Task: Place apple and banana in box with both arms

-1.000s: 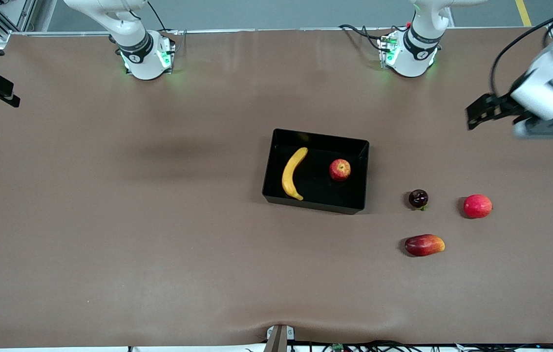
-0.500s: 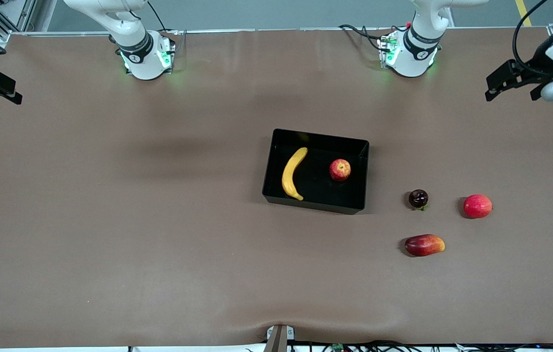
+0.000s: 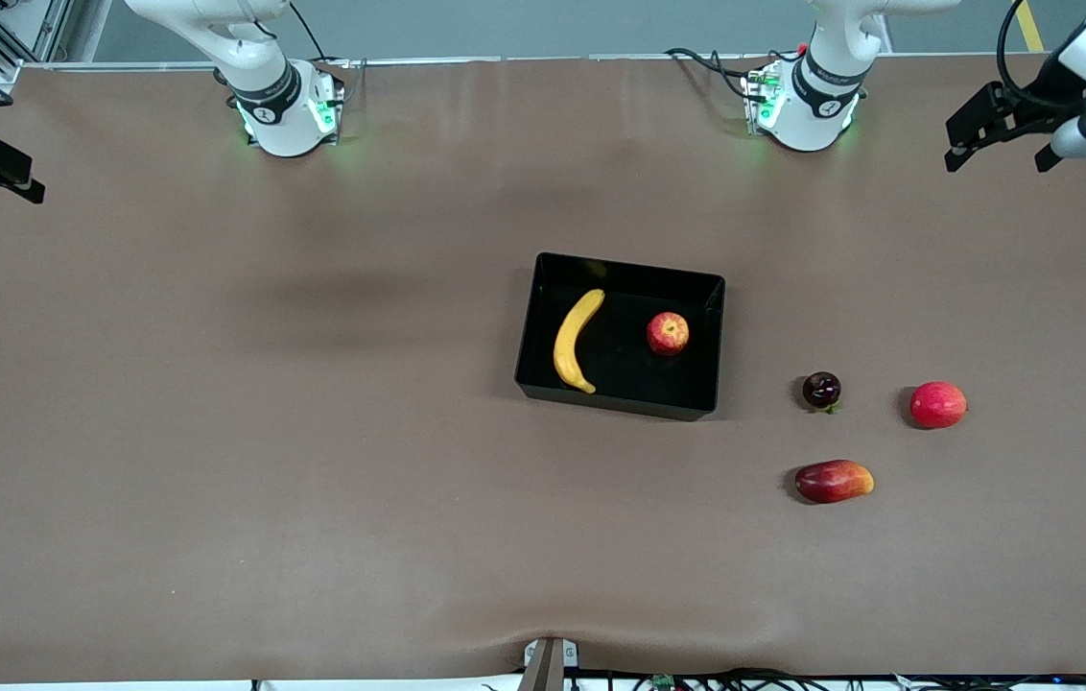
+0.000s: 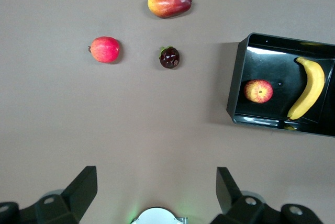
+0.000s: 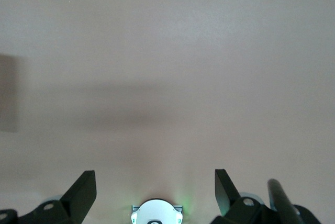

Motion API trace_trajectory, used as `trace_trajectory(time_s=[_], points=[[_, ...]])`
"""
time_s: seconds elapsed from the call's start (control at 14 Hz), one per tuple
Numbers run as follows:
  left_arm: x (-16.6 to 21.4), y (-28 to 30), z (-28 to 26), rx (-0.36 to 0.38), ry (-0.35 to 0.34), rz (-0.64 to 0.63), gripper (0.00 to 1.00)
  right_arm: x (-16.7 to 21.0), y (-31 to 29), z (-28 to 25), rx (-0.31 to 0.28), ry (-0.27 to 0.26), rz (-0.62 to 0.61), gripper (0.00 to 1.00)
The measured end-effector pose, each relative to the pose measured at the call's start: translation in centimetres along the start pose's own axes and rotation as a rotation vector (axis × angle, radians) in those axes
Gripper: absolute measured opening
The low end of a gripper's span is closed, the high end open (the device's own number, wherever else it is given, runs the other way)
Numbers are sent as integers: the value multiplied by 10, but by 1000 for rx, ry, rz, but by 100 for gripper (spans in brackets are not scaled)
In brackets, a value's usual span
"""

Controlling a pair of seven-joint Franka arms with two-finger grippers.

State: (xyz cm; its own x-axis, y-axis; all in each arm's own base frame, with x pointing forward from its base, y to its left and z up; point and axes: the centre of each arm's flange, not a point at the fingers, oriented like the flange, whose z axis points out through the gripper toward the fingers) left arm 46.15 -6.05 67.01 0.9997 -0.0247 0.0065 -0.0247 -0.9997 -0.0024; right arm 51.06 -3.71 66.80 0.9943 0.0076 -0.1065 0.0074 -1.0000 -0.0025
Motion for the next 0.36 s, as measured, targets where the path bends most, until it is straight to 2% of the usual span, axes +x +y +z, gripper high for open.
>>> trace_trajectory(time_s=[0.36], points=[[-2,0,-3,4,13,0,100,0,0,1,0,-3,0,100]])
